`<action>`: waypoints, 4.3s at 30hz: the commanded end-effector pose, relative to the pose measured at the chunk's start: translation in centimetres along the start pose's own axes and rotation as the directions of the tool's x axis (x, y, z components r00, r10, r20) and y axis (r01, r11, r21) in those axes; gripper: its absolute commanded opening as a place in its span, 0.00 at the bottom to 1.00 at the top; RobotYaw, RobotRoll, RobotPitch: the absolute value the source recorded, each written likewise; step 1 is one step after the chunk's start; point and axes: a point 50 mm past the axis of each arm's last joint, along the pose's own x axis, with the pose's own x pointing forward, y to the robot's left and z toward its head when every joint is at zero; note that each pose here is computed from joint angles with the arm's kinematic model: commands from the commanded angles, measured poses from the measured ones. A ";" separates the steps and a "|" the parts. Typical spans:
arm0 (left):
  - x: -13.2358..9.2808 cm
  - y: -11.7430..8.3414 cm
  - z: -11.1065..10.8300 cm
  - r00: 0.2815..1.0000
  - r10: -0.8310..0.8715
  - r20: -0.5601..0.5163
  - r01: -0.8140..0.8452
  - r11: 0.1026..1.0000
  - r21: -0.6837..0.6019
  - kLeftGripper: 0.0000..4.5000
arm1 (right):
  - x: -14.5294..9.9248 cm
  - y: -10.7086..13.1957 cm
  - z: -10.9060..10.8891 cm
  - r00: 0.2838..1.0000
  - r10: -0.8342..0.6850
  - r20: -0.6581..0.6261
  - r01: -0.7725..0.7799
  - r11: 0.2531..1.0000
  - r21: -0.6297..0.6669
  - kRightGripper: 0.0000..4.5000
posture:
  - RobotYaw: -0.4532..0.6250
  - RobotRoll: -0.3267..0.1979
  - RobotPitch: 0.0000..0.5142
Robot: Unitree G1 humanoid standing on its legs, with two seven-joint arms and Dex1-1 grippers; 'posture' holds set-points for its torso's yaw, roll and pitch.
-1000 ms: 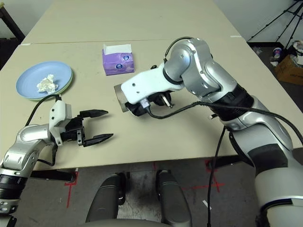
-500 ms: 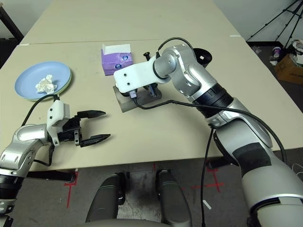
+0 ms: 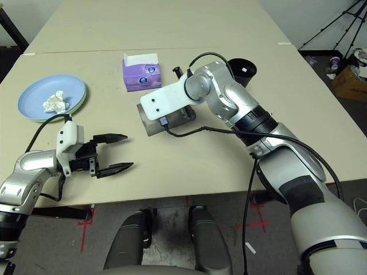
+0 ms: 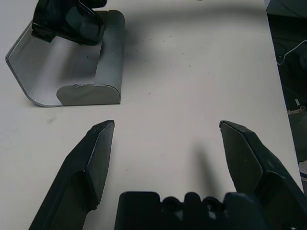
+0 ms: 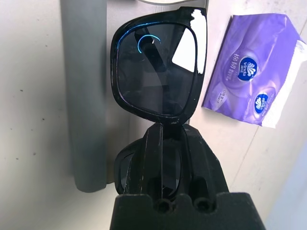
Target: Organize and tidy the items on the table.
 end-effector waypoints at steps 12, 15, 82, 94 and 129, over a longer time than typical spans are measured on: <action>-0.1 0.0 0.2 1.000 -0.009 -0.005 0.009 1.000 0.006 1.00 | 1.1 1.1 0.6 0.999 -0.043 0.000 0.043 0.999 0.009 0.08 | 0.39 0.62 0.33; -0.1 0.1 0.2 1.000 -0.008 -0.006 0.008 1.000 0.005 1.00 | 1.3 1.1 0.7 0.999 -0.053 0.003 0.053 0.998 0.017 0.08 | 0.39 0.62 0.33; -0.1 0.6 0.3 1.000 0.004 -0.010 -0.004 1.000 0.009 1.00 | 2.6 3.6 0.6 0.999 0.035 0.012 -0.035 0.999 0.020 0.32 | 0.39 0.62 0.29; 0.1 0.7 0.2 1.000 0.019 0.001 -0.019 1.000 0.004 1.00 | 1.4 2.0 0.7 1.000 0.006 0.017 -0.006 1.000 0.004 1.00 | 0.38 0.62 0.27; 0.1 0.7 0.2 1.000 0.028 0.000 -0.028 1.000 0.005 1.00 | 1.5 -0.1 0.4 0.997 0.047 0.064 -0.057 0.984 0.166 1.00 | 0.39 0.62 0.29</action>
